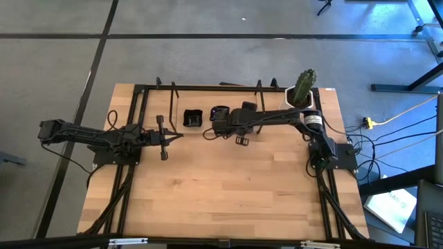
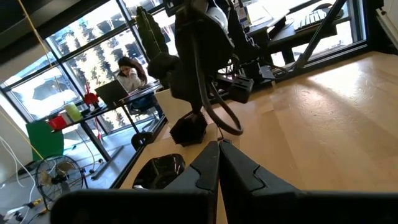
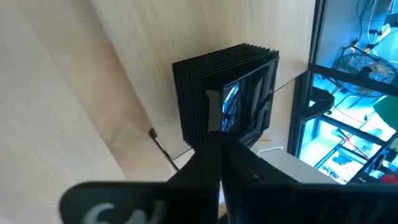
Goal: Pick & Place Mini shaped plates
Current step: Stack the square plate on the top of the square plate on the shelf
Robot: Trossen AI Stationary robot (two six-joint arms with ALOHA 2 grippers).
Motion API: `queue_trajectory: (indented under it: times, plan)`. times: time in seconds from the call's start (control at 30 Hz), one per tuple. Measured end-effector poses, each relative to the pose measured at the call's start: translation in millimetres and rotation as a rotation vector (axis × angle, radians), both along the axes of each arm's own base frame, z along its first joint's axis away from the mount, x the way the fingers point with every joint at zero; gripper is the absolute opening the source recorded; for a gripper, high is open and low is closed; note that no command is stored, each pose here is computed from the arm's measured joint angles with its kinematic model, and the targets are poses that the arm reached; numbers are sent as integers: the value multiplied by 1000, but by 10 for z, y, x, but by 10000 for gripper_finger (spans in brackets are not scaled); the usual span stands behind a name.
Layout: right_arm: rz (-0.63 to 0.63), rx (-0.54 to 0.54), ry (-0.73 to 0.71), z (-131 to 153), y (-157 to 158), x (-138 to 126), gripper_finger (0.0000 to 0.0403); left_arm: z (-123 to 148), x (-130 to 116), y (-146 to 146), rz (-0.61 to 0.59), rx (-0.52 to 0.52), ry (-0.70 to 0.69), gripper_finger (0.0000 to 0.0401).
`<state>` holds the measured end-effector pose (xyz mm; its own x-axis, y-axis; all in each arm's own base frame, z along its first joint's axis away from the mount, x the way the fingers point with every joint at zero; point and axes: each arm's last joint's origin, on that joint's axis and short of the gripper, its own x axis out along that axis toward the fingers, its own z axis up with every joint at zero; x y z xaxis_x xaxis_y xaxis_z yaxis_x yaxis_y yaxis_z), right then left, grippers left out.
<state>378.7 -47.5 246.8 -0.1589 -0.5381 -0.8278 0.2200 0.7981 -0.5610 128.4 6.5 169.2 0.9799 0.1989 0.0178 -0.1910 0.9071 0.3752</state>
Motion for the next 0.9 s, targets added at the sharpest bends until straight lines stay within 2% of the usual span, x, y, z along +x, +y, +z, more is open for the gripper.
queue_trajectory:
  times: [0.5,0.9]
  plan:
    - [0,2,37,5,6,-33,89,0,0,0,0,0,0,5]
    - [50,13,73,6,7,-37,98,-1,0,0,0,0,1,5]
